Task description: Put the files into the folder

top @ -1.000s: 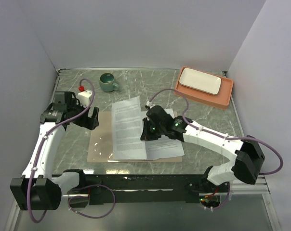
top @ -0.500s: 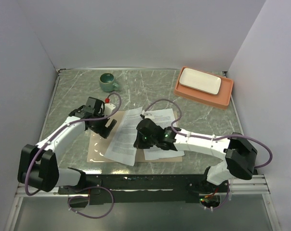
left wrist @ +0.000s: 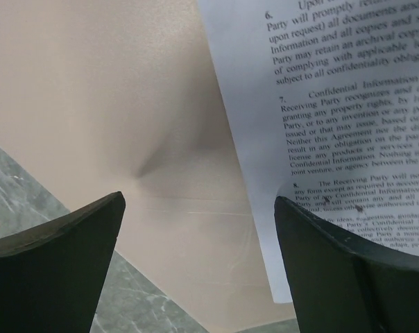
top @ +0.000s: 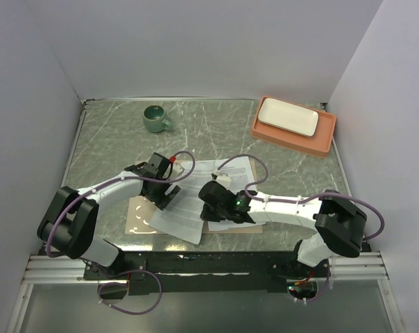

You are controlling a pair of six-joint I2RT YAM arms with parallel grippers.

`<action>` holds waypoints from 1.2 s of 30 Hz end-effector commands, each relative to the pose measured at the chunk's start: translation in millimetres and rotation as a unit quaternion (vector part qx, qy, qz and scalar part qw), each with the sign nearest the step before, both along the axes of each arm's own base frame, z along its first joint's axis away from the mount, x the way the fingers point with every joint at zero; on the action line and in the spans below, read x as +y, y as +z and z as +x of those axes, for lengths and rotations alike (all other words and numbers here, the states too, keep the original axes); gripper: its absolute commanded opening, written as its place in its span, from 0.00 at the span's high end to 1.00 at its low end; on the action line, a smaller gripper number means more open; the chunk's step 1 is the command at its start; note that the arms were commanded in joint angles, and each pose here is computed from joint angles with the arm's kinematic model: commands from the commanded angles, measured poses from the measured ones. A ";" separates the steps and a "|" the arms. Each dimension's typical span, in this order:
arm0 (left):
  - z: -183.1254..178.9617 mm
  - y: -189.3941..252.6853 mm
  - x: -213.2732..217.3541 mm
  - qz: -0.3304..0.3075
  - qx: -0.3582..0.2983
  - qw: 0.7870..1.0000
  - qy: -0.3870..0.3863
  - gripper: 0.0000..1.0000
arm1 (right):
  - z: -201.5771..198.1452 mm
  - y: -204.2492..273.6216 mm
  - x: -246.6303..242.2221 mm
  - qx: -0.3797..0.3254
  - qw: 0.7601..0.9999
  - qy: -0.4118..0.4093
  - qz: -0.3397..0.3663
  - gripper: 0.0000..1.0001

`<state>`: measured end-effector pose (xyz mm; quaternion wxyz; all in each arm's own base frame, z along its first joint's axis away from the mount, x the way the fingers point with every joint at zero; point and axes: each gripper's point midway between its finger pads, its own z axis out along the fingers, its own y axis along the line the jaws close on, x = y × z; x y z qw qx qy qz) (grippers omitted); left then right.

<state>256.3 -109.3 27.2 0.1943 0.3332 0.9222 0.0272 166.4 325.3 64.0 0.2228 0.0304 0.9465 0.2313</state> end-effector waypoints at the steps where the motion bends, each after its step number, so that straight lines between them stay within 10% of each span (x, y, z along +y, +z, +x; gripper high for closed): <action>1: 6.9 -3.9 6.7 0.022 -0.025 0.999 0.014 0.04 | 4.9 1.7 9.8 -0.016 0.999 -0.017 0.026 0.73; 7: 0.0 -13.1 17.7 0.053 -0.031 0.998 0.006 0.04 | 13.1 3.5 15.9 -0.037 0.998 0.002 0.051 0.38; 10: -0.9 -11.4 19.0 0.058 -0.037 0.998 -0.002 0.04 | 21.2 -2.9 11.8 -0.033 0.998 0.001 0.056 0.35; 36: -3.3 2.4 18.2 0.056 -0.038 0.998 -0.008 0.02 | 48.8 -4.4 29.3 -0.005 0.979 0.052 0.197 0.79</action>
